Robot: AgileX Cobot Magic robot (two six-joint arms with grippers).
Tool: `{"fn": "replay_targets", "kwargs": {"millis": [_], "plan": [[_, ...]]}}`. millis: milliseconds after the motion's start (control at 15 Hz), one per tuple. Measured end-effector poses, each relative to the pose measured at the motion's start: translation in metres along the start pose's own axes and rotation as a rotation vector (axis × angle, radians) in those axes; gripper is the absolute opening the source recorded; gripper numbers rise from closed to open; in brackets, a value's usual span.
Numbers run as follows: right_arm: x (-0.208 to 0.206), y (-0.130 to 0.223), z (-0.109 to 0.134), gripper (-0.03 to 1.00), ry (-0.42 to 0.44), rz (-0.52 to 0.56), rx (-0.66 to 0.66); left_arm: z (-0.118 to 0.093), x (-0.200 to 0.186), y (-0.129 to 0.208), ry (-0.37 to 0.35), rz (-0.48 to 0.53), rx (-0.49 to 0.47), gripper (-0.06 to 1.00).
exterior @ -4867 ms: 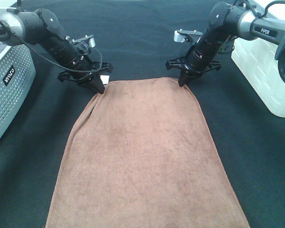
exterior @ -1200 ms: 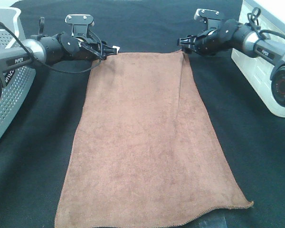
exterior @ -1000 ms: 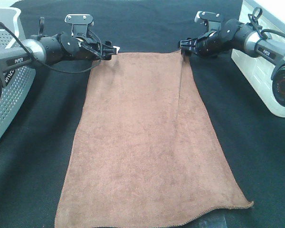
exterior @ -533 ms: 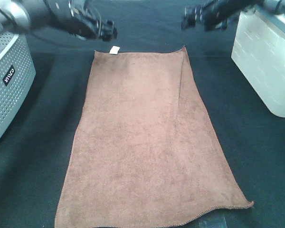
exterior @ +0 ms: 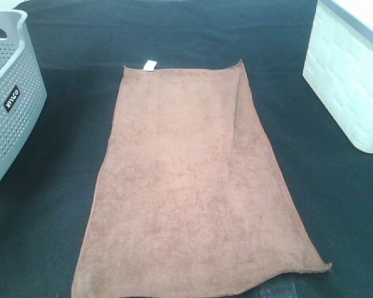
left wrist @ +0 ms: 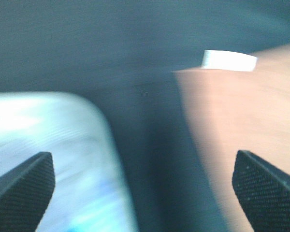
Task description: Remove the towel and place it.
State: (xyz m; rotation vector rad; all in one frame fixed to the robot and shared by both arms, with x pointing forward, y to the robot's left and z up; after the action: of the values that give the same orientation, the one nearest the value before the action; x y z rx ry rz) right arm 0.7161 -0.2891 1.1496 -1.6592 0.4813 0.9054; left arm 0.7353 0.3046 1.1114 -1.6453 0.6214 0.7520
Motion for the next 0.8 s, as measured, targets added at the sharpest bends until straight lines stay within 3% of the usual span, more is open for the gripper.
{"fn": "replay_targets", "kwargs": {"millis": [200,400,600,800], "plan": [[-0.02,0.001,0.002,0.76,0.031,0.0,-0.015,0.035,-0.012,0.003,-0.066,0.083,-0.049,0.93],[-0.043,0.025,0.012,0.76,0.015,0.086,-0.009,0.038,-0.017,0.015,-0.076,0.133,-0.045,0.93],[-0.088,0.076,0.034,0.76,-0.009,0.184,-0.004,0.042,-0.055,0.051,-0.103,0.206,-0.039,0.93],[-0.146,0.143,0.064,0.76,-0.002,0.177,0.031,0.045,-0.115,0.096,-0.092,0.127,-0.057,0.93]]}}
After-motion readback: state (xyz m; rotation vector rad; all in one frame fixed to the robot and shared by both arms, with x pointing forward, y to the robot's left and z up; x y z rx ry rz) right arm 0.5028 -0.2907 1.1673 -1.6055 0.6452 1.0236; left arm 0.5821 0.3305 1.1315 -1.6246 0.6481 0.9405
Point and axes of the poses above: a point on each arm's last joint axis where the gripper is mounted, x pointing out along that axis toward the gripper, z along the wrist's bending axis when the last joint is at zero, y = z × x, the point moved 1 cm from there along x, pointing out along that axis toward the gripper, and after that the axes turned 12 degrees about -x, right-handed, at the moved point
